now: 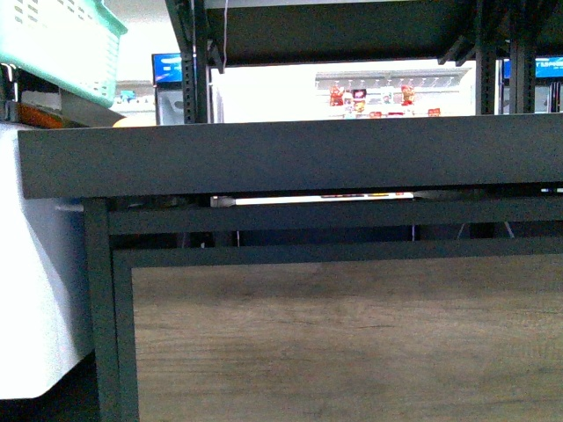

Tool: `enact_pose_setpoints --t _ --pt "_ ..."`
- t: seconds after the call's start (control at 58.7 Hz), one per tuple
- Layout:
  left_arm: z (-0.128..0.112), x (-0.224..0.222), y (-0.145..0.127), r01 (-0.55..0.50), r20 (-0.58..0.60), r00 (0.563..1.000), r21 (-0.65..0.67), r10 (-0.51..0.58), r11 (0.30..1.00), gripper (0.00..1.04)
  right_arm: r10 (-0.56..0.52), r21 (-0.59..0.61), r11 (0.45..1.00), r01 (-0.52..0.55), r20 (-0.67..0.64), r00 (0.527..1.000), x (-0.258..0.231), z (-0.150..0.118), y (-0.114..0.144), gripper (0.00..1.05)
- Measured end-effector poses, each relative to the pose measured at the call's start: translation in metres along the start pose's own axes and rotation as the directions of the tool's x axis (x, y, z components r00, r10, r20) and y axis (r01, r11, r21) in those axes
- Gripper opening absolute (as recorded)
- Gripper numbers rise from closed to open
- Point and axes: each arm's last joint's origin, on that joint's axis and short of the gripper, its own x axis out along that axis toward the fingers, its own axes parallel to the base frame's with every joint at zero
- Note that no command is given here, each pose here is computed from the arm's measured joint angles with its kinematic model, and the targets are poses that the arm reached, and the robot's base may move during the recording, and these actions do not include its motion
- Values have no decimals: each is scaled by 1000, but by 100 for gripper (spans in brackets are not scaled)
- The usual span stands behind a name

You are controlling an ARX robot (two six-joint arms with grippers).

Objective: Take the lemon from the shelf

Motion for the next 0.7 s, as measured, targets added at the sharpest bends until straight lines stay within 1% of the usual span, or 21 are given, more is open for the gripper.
enact_pose_setpoints --t 0.699 --pt "0 0 0 -1 0 1000 0 1 1000 97 0 0 1000 0 0 1000 0 0 0 97"
